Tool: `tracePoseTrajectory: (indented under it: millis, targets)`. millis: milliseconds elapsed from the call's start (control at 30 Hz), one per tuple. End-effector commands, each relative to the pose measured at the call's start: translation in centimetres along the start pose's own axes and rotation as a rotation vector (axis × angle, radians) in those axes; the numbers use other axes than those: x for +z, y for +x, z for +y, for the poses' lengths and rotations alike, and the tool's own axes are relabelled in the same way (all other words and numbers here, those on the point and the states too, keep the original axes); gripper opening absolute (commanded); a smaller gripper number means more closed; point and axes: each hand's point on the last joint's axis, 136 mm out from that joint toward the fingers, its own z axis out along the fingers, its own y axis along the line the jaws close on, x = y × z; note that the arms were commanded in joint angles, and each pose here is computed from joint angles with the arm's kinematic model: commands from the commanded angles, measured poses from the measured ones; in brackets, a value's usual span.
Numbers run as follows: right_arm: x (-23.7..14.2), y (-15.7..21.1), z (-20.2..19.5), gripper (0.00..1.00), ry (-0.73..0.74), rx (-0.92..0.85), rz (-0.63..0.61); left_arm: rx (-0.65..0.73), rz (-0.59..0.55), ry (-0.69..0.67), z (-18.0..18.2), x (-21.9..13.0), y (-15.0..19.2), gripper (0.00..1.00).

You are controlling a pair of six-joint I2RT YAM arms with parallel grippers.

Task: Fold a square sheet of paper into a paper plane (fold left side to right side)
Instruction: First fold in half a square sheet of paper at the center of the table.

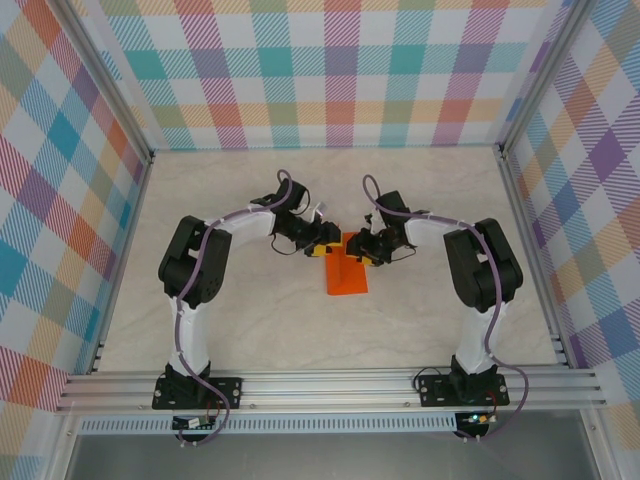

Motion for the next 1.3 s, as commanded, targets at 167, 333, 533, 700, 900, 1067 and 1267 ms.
tracePoseTrajectory:
  millis: [167, 333, 533, 700, 900, 1067, 1267]
  targets:
    - [-4.7, -1.0, 1.6, 0.52, -0.074, -0.006, -0.077, -0.001, 0.000, 0.019, -0.5, 0.4, -0.6, 0.50]
    - [-5.5, -0.2, 2.5, 0.55, -0.128, -0.008, -0.058, 0.005, -0.003, 0.023, -0.7, 0.4, -0.7, 0.54]
    - [-5.3, 0.1, 2.6, 0.56, -0.183, 0.035, -0.059, 0.009, -0.006, 0.026, -0.9, 0.2, -0.6, 0.56]
    - [-5.8, -0.4, 3.1, 0.56, -0.268, 0.067, -0.071, 0.015, -0.010, 0.027, -1.1, 0.1, -0.6, 0.57]
    - [-5.2, -0.5, 3.9, 0.52, -0.324, 0.061, -0.034, 0.018, -0.014, 0.025, -1.1, 0.1, -0.7, 0.54]
    - [-4.0, -0.6, 4.3, 0.48, -0.330, 0.061, 0.002, 0.017, -0.013, 0.024, -1.1, 0.1, -0.6, 0.53]
    - [-2.8, -0.6, 4.6, 0.40, -0.325, 0.061, 0.026, 0.017, -0.012, 0.021, -0.9, 0.1, -0.5, 0.52]
